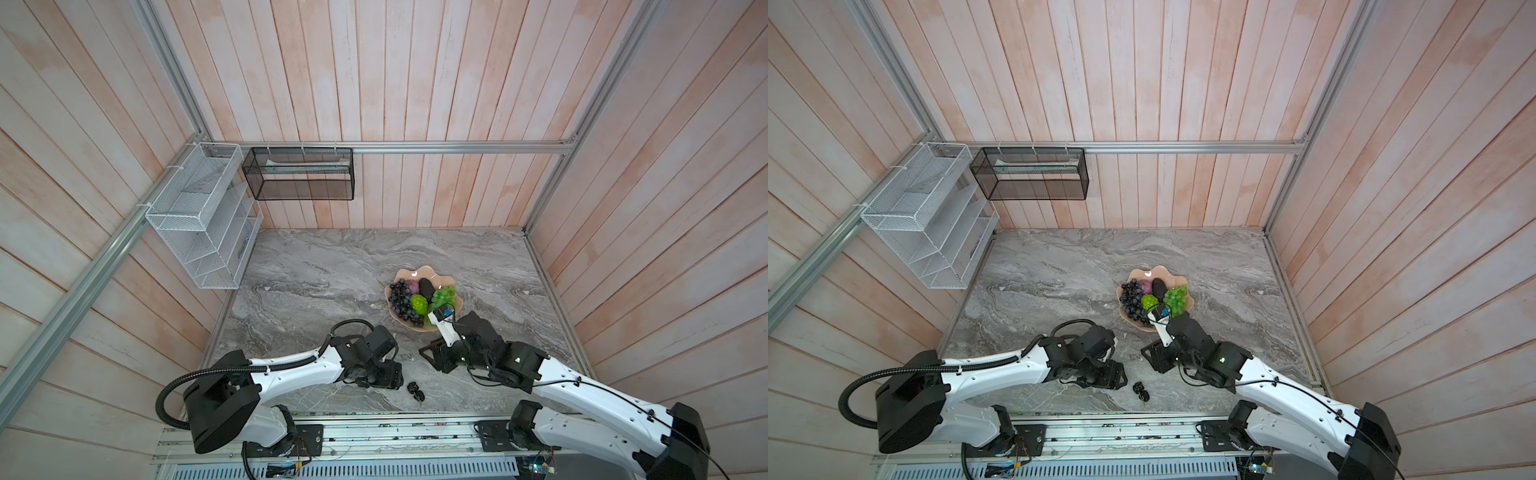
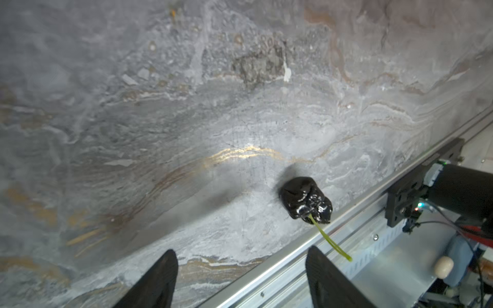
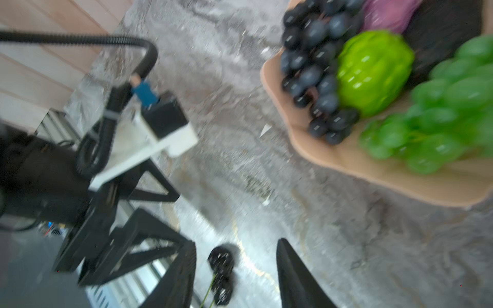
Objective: Place and organize the fake fruits in the fruit bowl
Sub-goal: 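Reach the right gripper to the small black fruit and grasp it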
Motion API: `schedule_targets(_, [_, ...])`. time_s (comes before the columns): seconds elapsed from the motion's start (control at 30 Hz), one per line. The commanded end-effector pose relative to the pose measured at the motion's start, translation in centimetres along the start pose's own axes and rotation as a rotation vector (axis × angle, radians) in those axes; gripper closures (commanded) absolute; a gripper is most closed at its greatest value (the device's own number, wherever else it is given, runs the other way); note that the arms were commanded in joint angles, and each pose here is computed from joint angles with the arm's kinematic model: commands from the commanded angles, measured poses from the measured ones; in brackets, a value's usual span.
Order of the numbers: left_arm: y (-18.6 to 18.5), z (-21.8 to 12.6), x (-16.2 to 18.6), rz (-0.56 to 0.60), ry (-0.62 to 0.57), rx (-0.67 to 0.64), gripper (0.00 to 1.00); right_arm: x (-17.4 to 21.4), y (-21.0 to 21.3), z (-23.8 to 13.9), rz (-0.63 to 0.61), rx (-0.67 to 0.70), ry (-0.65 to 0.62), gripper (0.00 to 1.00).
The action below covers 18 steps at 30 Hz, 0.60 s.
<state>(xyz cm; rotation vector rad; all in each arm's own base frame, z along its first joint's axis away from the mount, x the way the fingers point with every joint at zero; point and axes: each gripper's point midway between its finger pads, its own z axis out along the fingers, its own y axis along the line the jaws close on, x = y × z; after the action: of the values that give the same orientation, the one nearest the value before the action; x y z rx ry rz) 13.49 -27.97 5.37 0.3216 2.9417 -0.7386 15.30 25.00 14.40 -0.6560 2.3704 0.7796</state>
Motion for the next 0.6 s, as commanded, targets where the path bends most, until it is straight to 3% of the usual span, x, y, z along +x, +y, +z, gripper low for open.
schedule_targets(0.0, [-0.2, -0.4, -2.3, -0.064, -0.118, 0.014, 0.22, 4.4, 0.7, 0.5, 0.051, 0.046, 0.121, 0.48])
schedule_targets(0.13, [0.7, -0.4, -3.2, -0.094, -0.143, -0.016, 0.22, 7.7, 2.8, 1.8, -0.059, 0.047, 0.231, 0.45])
schedule_targets(0.37, [3.1, -1.9, -3.6, -0.156, -0.187, -0.043, 0.22, 9.1, 1.9, 2.9, -0.137, 0.141, 0.298, 0.47])
schedule_targets(0.57, [4.9, -2.8, -3.3, -0.203, -0.214, -0.060, 0.22, 9.8, 2.6, 3.9, -0.153, 0.092, 0.314, 0.61])
